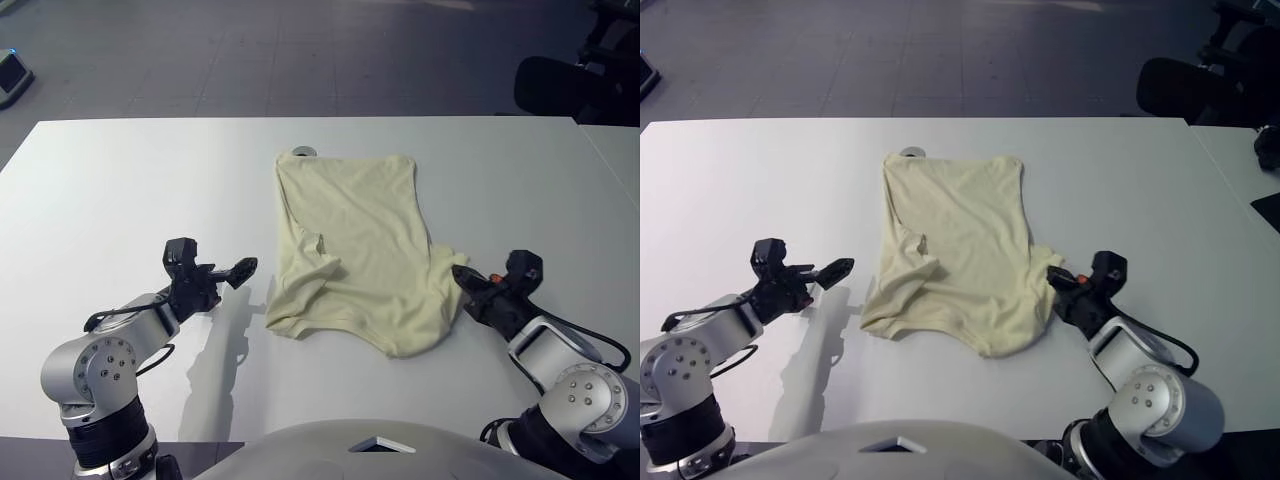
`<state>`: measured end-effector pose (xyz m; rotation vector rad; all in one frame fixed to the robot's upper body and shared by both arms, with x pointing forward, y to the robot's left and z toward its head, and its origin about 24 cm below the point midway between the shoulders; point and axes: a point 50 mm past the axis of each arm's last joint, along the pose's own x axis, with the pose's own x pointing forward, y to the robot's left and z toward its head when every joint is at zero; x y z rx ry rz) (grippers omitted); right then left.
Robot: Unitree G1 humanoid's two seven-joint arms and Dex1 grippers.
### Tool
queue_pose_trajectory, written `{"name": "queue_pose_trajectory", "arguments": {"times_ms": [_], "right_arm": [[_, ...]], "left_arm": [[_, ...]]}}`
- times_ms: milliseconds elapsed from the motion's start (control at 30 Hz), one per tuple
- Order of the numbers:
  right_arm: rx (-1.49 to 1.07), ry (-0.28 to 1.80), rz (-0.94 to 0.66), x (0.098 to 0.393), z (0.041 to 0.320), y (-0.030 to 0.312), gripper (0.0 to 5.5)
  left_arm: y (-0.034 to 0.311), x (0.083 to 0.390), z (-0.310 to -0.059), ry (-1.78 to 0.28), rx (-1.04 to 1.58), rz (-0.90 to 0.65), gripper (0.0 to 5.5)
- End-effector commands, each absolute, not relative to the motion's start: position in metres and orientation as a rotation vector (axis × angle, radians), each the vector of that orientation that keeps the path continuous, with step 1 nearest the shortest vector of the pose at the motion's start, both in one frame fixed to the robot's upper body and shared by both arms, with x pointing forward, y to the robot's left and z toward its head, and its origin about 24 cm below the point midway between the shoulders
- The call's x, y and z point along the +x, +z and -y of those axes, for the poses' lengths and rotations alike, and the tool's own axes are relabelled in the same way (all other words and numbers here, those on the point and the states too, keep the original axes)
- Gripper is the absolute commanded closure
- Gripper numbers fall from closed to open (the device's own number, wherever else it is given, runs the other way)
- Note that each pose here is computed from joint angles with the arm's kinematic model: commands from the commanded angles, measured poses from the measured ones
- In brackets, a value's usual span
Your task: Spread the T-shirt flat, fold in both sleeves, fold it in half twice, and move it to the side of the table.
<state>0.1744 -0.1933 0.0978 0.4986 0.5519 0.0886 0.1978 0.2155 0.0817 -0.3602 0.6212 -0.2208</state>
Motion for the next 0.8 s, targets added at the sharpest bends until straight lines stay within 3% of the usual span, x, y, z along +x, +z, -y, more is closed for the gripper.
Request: {"name": "queue_pose_trajectory", "arguments": {"times_ms": [33, 433, 800], "right_arm": [[0.458, 0.215, -0.574, 0.177, 0.166, 0.101, 5.46], [0.471, 0.353, -0.626, 0.206, 0.109, 0.088, 5.46], [0.47, 0.429, -0.632, 0.208, 0.089, 0.086, 5.46]], "left_arm": [[0.08, 0.198, -0.213, -0.22, -0.353, -0.628, 0.1], [0.082, 0.205, -0.206, -0.265, -0.345, -0.637, 0.1], [0.081, 0.208, -0.2, -0.284, -0.347, -0.64, 0.1]]}}
